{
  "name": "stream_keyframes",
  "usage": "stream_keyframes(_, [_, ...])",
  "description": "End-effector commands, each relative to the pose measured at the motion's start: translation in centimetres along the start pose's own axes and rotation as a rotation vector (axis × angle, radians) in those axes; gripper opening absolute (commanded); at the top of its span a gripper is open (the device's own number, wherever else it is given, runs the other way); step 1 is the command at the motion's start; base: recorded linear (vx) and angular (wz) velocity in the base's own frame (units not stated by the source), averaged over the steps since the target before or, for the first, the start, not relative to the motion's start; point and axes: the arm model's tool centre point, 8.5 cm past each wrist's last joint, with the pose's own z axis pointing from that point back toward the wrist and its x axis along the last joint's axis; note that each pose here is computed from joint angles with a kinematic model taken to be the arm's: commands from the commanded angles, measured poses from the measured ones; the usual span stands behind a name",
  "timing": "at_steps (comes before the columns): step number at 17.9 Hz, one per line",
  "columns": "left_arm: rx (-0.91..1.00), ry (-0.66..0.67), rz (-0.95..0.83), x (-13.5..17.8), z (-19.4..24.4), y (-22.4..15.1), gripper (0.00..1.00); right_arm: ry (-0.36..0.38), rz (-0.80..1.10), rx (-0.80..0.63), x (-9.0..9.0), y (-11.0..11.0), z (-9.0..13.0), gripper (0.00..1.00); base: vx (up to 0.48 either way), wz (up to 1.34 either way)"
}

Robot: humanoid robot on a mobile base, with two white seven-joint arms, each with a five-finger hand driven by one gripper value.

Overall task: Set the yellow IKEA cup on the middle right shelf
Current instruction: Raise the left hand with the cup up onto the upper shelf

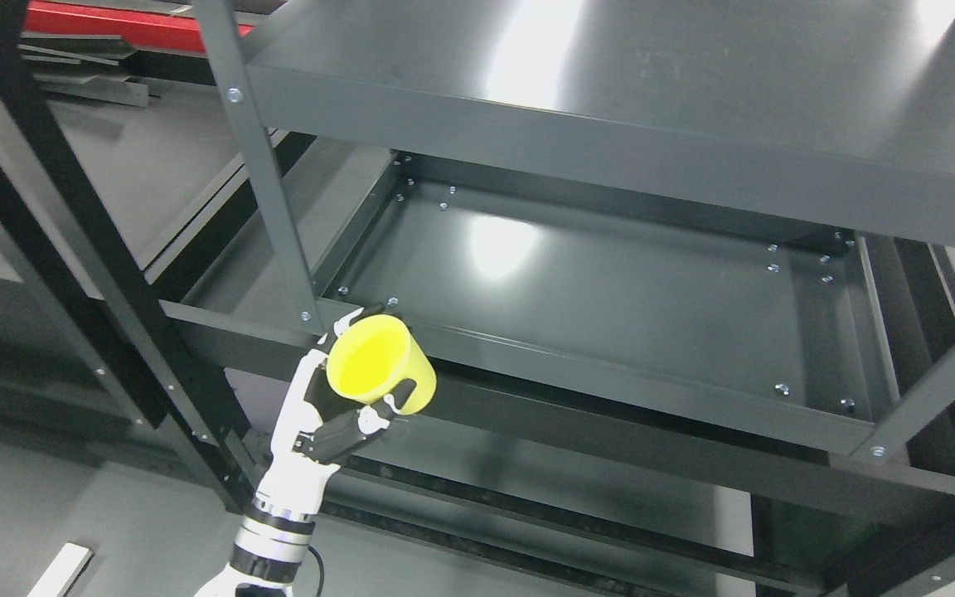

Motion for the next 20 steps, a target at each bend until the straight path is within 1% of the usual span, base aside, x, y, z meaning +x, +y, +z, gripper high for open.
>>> stream_keyframes(1, [-0.176, -0.006, 0.065, -1.2, 0.5, -5.9, 0.02, 0.015, -0.002, -0.013, -0.9, -1.0, -0.1, 0.99, 0.034, -0.22])
stream_keyframes(4, [-0.276, -0.126, 0.051, -0.2, 0.1, -7.9, 0.02, 0.015, -0.003, -0.013, -0.9, -1.0, -0.1, 0.99, 0.039, -0.21])
stream_keyframes(7, [-0.362, -0.183, 0.045, 0.5, -0.4, -9.6, 0.02, 0.015, -0.003, -0.013, -0.9, -1.0, -0.1, 0.99, 0.032, -0.21])
stream_keyframes(9, [-0.421, -0.242, 0.054, 1.1, -1.5, -11.2, 0.03, 0.015, -0.003, -0.013, -0.9, -1.0, -0.1, 0.99, 0.008, -0.13])
stream_keyframes(12, [-0.516, -0.319, 0.044, 2.7, -4.1, -13.1, 0.03, 0.015, -0.003, -0.013, -0.9, -1.0, -0.1, 0.99, 0.013, -0.01])
stream_keyframes(13, [-0.568, -0.343, 0.049, 3.3, -5.2, -14.3, 0.03, 0.015, -0.003, -0.013, -0.9, -1.0, -0.1, 0.99, 0.010, 0.00])
stream_keyframes(15, [-0.692, -0.377, 0.077, 4.2, -6.8, -18.0, 0.03, 0.015, -0.003, -0.013, -0.9, -1.0, -0.1, 0.99, 0.016, -0.03])
stream_keyframes(16, [-0.723, -0.393, 0.073, 4.8, -7.8, -18.9, 0.03, 0.015, -0.003, -0.013, -0.9, -1.0, -0.1, 0.99, 0.018, -0.11])
stream_keyframes(18, [-0.771, -0.394, 0.036, 6.3, -10.0, -19.6, 0.03, 0.015, -0.003, -0.013, -0.9, -1.0, -0.1, 0.99, 0.015, -0.09])
stream_keyframes(20, [-0.794, -0.366, -0.008, 8.1, -12.9, -20.6, 0.03, 0.015, -0.003, -0.013, -0.9, -1.0, -0.1, 0.99, 0.007, -0.03])
